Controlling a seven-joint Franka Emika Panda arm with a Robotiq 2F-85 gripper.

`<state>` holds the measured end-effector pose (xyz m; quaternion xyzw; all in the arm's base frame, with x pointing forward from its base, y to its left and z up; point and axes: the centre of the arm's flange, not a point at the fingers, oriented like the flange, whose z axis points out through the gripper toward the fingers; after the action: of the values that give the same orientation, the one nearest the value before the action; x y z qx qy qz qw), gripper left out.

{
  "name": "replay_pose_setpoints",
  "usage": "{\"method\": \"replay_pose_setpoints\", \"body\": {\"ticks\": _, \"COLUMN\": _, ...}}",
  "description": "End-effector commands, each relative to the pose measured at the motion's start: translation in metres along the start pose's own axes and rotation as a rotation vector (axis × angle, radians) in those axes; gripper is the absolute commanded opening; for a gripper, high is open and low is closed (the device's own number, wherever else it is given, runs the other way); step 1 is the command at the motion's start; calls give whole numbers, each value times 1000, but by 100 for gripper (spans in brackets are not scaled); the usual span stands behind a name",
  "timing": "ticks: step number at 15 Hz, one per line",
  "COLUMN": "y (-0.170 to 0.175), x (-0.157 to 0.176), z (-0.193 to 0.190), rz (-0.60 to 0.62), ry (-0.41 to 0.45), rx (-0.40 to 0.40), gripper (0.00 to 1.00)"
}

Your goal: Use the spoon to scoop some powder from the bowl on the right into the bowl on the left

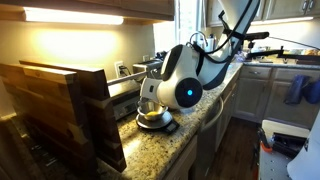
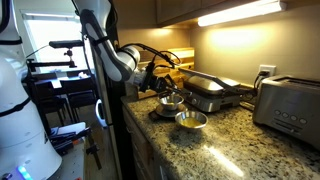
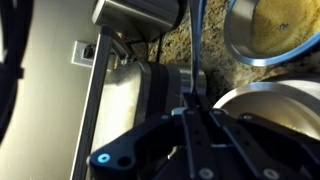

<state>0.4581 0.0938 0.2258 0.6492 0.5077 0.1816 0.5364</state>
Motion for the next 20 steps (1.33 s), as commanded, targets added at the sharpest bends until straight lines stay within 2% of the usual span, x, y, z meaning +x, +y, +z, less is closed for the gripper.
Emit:
{"method": "replay_pose_setpoints", "body": {"ticks": 1, "y": 28, "x": -14, "z": -3, "rz": -22, "ry": 4, "rx": 86, "gripper": 4}}
{"method": "replay_pose_setpoints", "body": {"ticks": 10, "y": 72, "x": -25, "z": 17, "rz": -84, "ry": 31, "rx": 426, "gripper": 4}}
{"method": "replay_pose_setpoints", "body": {"ticks": 16, "y": 92, "x": -34, "z": 29, "rz": -45, "ry": -2, "rx": 606, "gripper": 4}}
{"method": "replay_pose_setpoints", "body": {"ticks": 20, "y": 104, "x": -50, "z": 41, "rz": 33, "ry": 6, "rx": 726, "gripper": 4}}
